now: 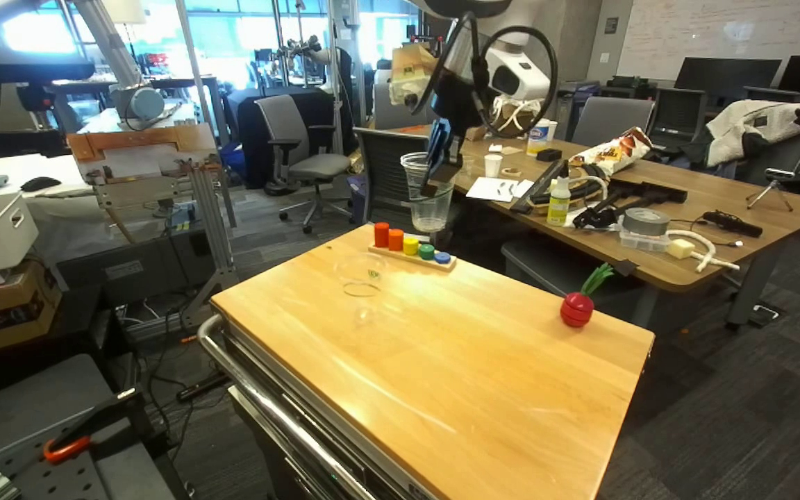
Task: Stack the cups together
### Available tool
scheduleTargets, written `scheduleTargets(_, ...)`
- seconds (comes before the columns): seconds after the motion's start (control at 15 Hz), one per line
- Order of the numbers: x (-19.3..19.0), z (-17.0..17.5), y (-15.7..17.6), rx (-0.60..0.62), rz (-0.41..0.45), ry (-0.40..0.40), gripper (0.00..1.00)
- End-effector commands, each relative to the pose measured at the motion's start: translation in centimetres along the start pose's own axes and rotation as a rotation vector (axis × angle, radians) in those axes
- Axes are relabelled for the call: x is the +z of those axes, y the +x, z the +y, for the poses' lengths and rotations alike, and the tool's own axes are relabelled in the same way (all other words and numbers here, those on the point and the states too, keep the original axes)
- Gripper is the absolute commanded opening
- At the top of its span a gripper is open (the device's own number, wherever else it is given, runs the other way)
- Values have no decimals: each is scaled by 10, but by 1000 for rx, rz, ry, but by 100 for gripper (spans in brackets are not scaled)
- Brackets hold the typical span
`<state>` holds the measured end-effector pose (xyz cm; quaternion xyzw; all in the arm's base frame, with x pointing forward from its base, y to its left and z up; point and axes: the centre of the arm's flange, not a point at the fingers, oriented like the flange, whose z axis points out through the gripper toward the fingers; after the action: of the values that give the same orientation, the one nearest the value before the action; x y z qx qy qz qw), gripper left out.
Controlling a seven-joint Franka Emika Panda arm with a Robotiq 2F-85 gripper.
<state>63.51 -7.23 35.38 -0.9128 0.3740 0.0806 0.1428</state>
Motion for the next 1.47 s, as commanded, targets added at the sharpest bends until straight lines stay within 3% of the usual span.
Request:
scheduleTargets(0.0,-27,7,-63,-49,-11,-28,8)
scheduleTargets(0.2,-22,9,-92,-89,-48,-31,8)
scheduleTargets(0.47,10,14,-104,-99,-123,-46,8)
scheduleTargets(0.67,45,16,-102,-125,-150,-44,8)
scheduleTargets(0.93,80,13,-91,-213,-107,-12,7)
scheduleTargets(1.4,120,20,-71,-283,-95,-8,7)
